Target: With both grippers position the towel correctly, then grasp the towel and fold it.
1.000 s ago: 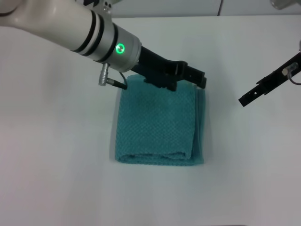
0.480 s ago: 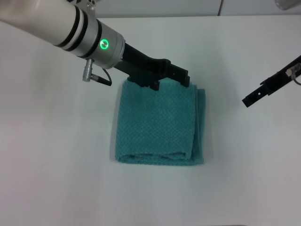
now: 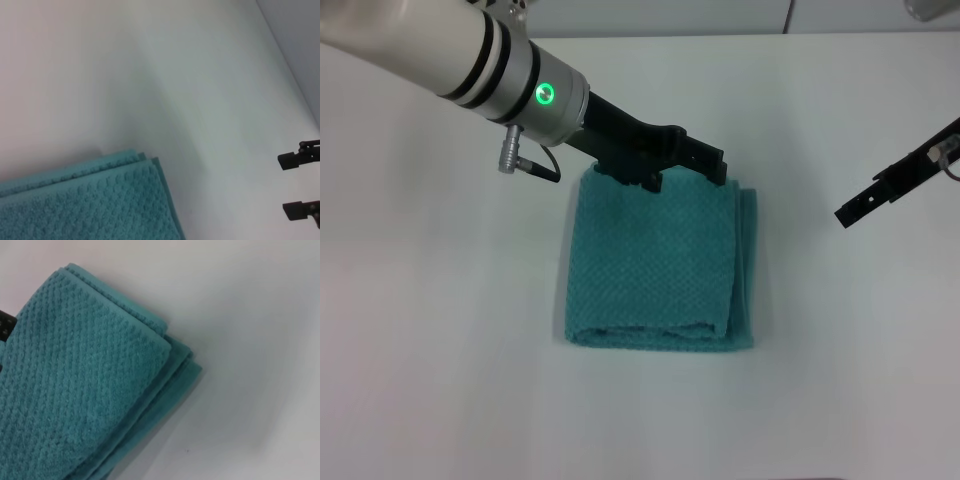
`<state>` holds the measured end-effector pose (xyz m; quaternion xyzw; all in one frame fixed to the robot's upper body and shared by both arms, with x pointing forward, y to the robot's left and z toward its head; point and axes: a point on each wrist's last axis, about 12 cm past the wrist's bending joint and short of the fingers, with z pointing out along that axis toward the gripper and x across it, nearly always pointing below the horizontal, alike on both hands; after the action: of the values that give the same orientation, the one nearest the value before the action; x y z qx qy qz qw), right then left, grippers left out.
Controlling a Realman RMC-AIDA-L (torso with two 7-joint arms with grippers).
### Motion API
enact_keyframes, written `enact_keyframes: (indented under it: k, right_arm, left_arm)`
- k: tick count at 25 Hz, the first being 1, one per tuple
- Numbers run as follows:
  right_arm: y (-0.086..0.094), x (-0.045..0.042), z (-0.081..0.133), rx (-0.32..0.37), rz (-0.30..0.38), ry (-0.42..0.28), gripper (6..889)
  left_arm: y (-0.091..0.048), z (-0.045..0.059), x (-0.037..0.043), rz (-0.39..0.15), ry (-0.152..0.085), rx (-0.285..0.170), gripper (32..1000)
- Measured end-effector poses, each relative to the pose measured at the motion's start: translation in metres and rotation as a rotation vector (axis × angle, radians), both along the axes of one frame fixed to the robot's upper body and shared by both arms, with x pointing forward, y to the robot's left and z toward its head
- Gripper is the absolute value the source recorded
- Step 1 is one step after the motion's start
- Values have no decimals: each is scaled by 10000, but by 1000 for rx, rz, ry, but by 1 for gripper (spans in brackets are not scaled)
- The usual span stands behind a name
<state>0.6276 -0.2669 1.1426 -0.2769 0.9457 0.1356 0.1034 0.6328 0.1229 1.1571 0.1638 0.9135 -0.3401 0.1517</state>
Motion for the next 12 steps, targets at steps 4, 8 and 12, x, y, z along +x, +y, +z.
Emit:
enact_keyframes:
  k: [4,8,12]
  right_arm:
    - [3,3,3,0,1,-1,853]
    - [5,4,5,0,1,-1,854]
    - [6,5,6,0,2,-2,854]
  left_arm:
    - [-9,1,-1,-2,0,-1,950]
    - [-12,-2,-4,-2,1,-1,950]
    - [-11,-8,-6,-2,3,-1,950]
